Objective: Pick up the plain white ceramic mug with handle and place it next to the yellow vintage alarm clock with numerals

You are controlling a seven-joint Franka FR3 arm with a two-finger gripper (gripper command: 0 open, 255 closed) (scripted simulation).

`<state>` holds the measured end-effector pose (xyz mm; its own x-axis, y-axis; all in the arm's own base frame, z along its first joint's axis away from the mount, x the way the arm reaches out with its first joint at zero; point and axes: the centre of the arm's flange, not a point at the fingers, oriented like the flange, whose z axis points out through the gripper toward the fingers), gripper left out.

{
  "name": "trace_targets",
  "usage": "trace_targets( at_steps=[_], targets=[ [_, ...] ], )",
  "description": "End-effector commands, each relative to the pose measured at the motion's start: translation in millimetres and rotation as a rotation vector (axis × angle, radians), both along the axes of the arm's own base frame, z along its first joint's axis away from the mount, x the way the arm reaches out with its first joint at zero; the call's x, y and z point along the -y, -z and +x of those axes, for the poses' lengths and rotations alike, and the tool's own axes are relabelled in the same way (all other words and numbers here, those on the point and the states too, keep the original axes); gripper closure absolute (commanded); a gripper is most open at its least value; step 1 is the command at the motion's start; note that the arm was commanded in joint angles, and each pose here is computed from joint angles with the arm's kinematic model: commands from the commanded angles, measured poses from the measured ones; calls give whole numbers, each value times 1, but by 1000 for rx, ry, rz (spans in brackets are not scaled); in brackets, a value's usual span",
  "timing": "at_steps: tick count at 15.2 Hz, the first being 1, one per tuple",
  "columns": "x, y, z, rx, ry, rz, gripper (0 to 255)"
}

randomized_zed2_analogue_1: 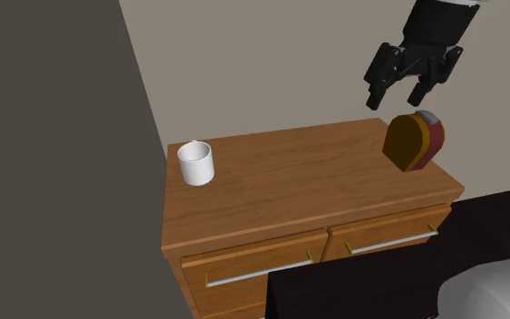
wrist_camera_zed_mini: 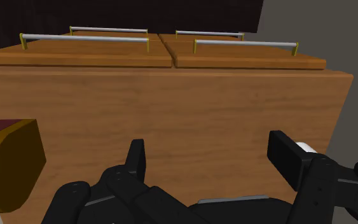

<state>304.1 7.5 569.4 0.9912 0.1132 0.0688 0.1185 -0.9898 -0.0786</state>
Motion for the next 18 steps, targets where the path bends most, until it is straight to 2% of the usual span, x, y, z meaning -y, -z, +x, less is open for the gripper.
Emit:
trace_targets(
  at_steps=[1,18],
  targets=[
    [0,0,0,0,0,0,0],
    [-167,99,128,-44,6,-42,0]
  ],
)
